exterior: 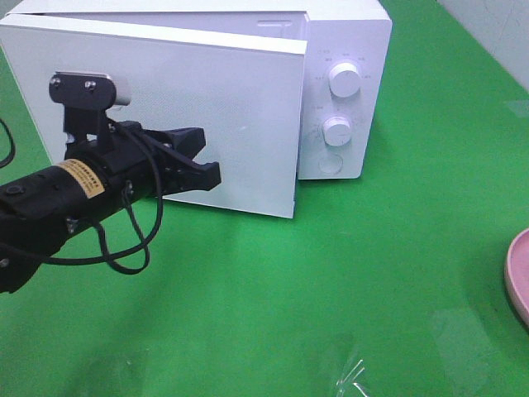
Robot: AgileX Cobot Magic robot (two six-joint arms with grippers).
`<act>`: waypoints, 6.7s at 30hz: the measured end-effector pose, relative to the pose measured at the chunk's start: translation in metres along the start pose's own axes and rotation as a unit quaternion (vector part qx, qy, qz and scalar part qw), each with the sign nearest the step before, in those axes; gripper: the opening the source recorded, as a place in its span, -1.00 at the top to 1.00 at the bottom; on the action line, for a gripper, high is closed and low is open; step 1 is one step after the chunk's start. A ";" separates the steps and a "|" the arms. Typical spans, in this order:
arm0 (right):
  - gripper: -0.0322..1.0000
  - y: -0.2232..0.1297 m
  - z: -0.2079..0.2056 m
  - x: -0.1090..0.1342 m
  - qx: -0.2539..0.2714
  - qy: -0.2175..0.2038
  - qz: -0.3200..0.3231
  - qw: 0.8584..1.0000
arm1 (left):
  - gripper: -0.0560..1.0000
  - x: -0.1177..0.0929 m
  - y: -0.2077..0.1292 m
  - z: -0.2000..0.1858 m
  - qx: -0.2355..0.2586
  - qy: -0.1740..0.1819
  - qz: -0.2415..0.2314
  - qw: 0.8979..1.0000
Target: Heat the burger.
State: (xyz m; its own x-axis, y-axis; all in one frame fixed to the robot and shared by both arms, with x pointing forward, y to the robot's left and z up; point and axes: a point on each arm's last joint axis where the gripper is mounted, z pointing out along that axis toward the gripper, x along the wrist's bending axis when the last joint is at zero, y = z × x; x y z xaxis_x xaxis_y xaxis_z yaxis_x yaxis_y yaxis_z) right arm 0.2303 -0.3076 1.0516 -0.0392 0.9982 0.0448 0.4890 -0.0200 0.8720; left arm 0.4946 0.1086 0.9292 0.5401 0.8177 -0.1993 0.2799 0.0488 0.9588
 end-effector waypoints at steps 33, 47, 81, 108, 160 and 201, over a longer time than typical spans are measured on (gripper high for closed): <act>-0.49 0.000 0.000 0.000 0.000 0.000 0.000 1.000 | 0.89 -0.017 0.021 0.104 -0.004 0.014 0.039 0.999; -0.49 0.000 0.000 0.000 0.000 0.000 0.000 1.000 | 0.89 -0.014 0.015 0.121 0.025 0.004 0.062 0.998; -0.49 0.000 0.000 0.000 0.000 0.000 0.000 1.000 | -0.97 -0.046 0.009 0.015 0.356 -0.001 0.035 0.934; -0.49 0.000 0.000 0.000 0.000 0.000 0.000 1.000 | -0.98 0.027 0.094 -0.099 0.486 0.106 -0.074 0.865; -0.49 0.000 0.000 0.000 0.000 0.000 0.000 1.000 | -0.98 0.028 0.062 -0.285 0.296 0.279 -0.084 0.910; -0.48 0.000 0.000 0.000 0.000 0.000 0.000 1.000 | -0.98 -0.013 0.055 -0.340 0.089 0.287 -0.007 0.954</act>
State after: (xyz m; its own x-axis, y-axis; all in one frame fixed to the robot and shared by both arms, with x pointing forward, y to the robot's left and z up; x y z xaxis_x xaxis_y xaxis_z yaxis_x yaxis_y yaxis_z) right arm 0.2303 -0.3075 1.0516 -0.0397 0.9982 0.0456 0.4892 -0.0204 0.8720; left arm 0.2333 0.2955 1.0536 0.0262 0.9995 -0.0193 0.4413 0.0057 0.8973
